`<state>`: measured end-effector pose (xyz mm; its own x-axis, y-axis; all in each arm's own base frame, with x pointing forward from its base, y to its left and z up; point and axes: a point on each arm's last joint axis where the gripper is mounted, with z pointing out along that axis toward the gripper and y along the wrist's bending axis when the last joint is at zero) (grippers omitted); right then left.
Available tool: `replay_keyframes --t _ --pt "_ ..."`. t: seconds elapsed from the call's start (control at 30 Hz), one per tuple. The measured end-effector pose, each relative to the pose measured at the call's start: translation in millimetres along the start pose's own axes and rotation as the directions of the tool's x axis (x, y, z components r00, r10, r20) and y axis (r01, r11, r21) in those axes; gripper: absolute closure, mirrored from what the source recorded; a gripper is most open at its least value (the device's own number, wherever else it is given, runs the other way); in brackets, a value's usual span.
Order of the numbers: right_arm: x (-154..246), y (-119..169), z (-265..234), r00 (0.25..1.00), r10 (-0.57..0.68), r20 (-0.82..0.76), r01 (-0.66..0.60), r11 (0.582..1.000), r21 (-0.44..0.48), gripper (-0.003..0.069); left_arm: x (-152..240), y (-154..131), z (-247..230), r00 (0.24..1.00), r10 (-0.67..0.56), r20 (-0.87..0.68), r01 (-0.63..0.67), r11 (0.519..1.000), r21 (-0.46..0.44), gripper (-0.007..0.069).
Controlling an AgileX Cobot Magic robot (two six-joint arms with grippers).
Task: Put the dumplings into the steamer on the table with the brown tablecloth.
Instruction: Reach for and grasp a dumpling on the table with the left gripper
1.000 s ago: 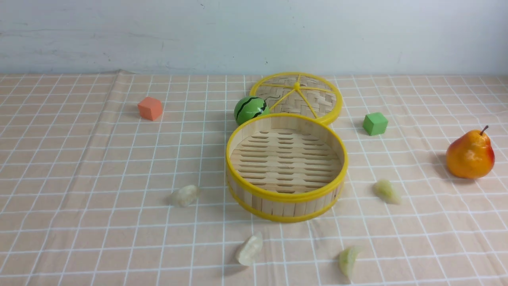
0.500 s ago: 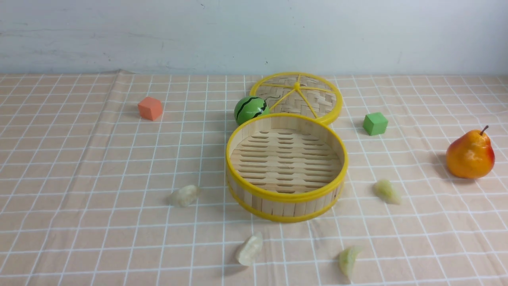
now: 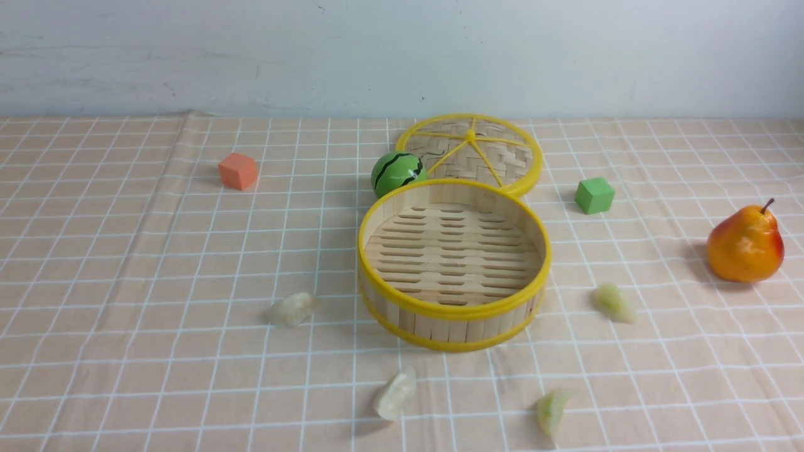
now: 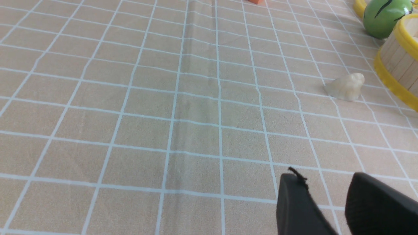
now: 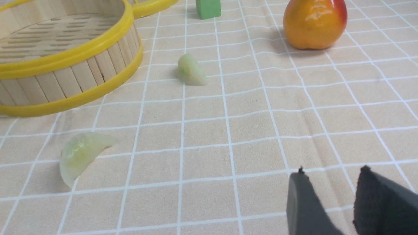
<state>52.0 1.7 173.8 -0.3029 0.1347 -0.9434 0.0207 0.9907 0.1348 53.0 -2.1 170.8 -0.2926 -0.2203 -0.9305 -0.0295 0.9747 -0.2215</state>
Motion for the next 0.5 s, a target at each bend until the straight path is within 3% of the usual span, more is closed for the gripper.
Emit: replay_keyframes --t 0.5 --pt "0.1 1.1 0.0 1.0 0.03 -0.001 -0.03 0.999 -0.012 0.042 0.1 -0.5 0.0 1.0 -0.02 -0.001 0.02 1.0 0.005 0.0388"
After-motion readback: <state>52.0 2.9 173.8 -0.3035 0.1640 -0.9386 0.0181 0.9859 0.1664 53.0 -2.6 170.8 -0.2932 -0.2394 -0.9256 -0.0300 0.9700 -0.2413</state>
